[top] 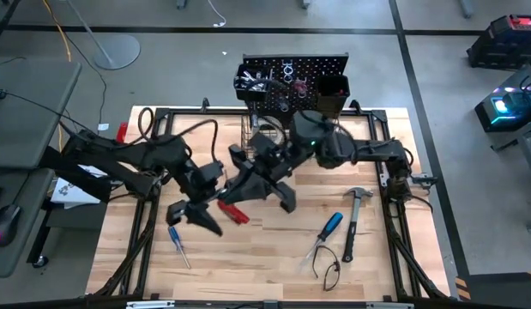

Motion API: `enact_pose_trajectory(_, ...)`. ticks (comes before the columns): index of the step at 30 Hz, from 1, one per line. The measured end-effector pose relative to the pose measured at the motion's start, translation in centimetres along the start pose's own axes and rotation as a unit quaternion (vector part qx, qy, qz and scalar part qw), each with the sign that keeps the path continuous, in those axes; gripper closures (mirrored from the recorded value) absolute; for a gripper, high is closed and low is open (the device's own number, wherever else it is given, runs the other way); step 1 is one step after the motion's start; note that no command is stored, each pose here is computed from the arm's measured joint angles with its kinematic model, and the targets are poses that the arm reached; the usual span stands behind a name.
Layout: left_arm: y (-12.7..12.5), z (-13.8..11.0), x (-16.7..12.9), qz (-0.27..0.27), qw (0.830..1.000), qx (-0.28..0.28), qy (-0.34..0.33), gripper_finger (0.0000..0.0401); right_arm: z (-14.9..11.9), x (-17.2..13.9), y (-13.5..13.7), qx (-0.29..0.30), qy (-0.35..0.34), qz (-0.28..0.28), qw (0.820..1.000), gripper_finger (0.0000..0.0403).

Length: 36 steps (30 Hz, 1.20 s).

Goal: Hang tools onto peg board
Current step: Put the red allen wrench in the right black bin on the pegboard

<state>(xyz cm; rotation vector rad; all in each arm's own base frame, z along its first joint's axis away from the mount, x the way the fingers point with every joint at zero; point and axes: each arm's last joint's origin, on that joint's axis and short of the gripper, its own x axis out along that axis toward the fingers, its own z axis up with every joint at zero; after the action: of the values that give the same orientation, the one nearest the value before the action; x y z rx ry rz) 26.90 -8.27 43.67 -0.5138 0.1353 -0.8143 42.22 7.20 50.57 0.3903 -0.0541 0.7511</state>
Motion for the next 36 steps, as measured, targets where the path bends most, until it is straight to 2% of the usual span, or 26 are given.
enact_pose_trajectory(5, 0.3, 1.0, -0.4, 0.030, 0.996, 0.058, -0.056, 0.0190, 0.7, -1.2, 0.1, -0.019, 0.022, -0.002, 1.000, 0.0403)
enact_pose_trajectory(12, 0.9, 2.0, -0.9, 0.057, 0.992, 0.064, -0.098, 0.0190, 1.6, -2.6, 0.5, -0.063, 0.036, -0.001, 0.997, 0.0403)
enact_pose_trajectory(15, 1.1, 2.3, -1.0, 0.072, 0.986, 0.097, -0.113, 0.0190, 1.4, -2.8, 0.1, -0.108, 0.047, -0.001, 0.993, 0.0403)
enact_pose_trajectory(18, 1.0, 2.6, -1.2, 0.113, 0.973, 0.139, -0.145, 0.0190, 1.7, -3.1, 0.0, -0.161, 0.046, 0.005, 0.986, 0.0403)
enact_pose_trajectory(29, 1.6, 2.4, -0.9, 0.131, 0.972, 0.134, -0.142, 0.0194, 1.9, -3.3, -0.1, -0.172, 0.049, 0.013, 0.984, 0.0403)
enact_pose_trajectory(32, 1.8, 2.3, -0.8, 0.139, 0.972, 0.136, -0.135, 0.0220, 1.8, -3.4, -0.1, -0.169, 0.052, 0.020, 0.984, 0.0403)
enact_pose_trajectory(36, 1.8, 2.3, -0.8, 0.141, 0.969, 0.151, -0.136, 0.0306, 1.8, -3.4, -0.1, -0.172, 0.052, 0.020, 0.983, 0.0403)
